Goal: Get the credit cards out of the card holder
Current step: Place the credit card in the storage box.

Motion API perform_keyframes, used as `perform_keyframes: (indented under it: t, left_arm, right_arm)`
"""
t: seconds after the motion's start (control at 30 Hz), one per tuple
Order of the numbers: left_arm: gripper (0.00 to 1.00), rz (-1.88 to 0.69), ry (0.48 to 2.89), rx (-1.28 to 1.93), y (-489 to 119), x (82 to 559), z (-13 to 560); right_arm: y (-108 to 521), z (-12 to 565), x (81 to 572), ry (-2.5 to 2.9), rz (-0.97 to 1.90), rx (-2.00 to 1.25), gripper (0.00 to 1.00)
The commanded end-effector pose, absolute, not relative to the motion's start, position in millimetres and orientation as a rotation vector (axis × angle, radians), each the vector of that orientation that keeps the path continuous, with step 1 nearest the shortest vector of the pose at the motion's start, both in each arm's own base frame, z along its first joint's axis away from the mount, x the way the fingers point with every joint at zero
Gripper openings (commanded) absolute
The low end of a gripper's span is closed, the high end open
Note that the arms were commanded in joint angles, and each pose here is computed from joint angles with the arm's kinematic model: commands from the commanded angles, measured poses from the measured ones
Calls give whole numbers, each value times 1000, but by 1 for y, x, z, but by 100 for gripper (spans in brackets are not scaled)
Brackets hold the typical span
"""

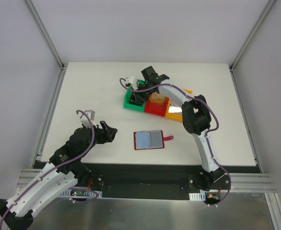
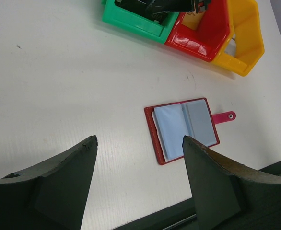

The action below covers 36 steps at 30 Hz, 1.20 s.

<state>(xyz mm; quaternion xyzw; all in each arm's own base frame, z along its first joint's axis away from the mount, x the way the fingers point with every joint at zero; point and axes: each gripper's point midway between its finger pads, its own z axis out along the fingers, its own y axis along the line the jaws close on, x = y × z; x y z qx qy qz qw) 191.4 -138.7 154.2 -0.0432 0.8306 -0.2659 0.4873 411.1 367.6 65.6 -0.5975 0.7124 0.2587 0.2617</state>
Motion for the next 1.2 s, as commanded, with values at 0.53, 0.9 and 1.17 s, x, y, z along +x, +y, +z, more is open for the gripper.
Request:
perform_keyframes:
  t: [0.53, 0.9, 1.17]
  left_arm:
    - [72, -636, 2015, -124, -138, 196, 155]
    - [72, -646, 2007, -125, -138, 196, 158]
    - [72, -658, 1995, -123, -138, 194, 159]
  right_arm:
    - [368, 73, 431, 1951, 592, -1552, 8]
    - [368, 89, 441, 1955, 545, -1490, 24]
    - [366, 124, 460, 1925, 469, -1378, 40]
